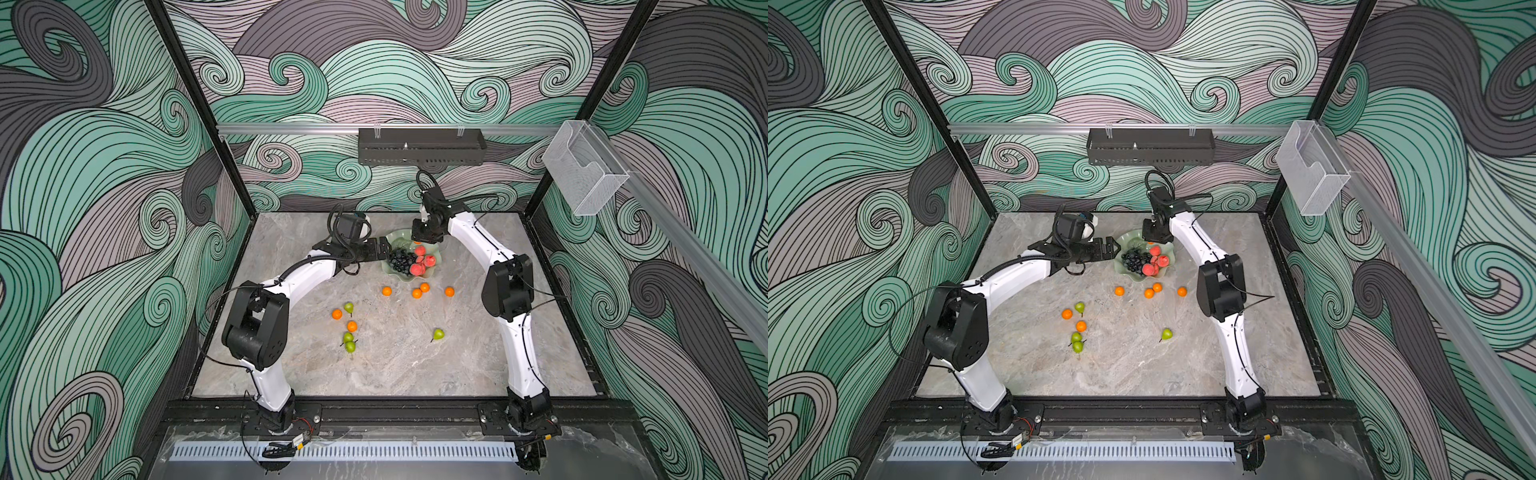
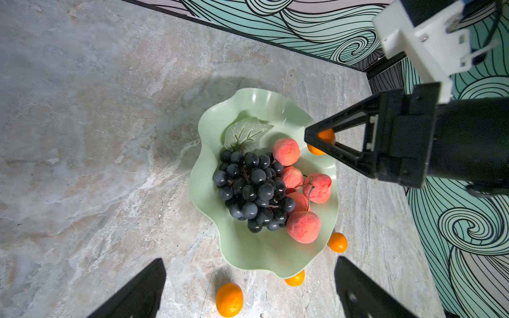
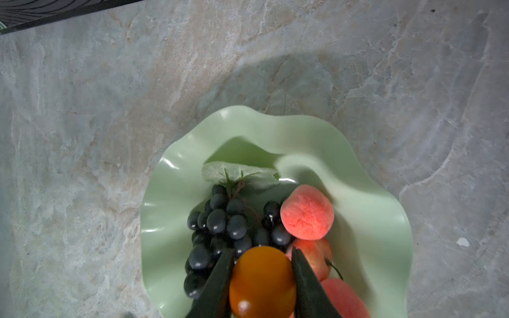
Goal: Place and organize the fake fruits in the fruit bowl
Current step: 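Carry the kumquat over the green bowl and open the right gripper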
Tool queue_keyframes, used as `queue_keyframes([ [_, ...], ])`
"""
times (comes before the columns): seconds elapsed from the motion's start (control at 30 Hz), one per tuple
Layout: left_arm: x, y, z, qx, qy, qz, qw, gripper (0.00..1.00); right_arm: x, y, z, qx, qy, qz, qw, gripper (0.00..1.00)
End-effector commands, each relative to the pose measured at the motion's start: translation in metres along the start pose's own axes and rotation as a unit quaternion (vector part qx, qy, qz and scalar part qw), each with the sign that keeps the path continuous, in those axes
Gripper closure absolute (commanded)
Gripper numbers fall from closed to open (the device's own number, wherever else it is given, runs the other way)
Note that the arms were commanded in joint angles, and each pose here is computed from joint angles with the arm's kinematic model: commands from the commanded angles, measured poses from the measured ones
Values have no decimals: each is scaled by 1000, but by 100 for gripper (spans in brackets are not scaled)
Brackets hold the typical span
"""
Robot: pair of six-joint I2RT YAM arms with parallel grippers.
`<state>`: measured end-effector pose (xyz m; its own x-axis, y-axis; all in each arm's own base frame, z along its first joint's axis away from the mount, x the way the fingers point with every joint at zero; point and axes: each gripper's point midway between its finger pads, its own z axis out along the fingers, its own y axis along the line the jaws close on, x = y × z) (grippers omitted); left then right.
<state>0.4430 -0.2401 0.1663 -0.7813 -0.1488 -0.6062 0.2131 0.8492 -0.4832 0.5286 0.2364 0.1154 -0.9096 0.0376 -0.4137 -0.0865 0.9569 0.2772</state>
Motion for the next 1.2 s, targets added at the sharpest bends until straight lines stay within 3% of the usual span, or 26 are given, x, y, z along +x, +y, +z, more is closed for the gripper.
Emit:
queue_keyframes([
  [0.0, -15, -12, 2, 32, -10, -4, 999, 2, -7, 0, 7, -1, -1, 9, 1000, 68],
  [0.63, -13, -3, 21, 36, 6, -15, 999, 2, -8, -6, 61, -2, 14, 15, 1000, 67],
  [1.17, -12, -2, 21, 39, 10, -19, 999, 2, -16, -3, 55, -18, 7, 21, 1000, 57],
])
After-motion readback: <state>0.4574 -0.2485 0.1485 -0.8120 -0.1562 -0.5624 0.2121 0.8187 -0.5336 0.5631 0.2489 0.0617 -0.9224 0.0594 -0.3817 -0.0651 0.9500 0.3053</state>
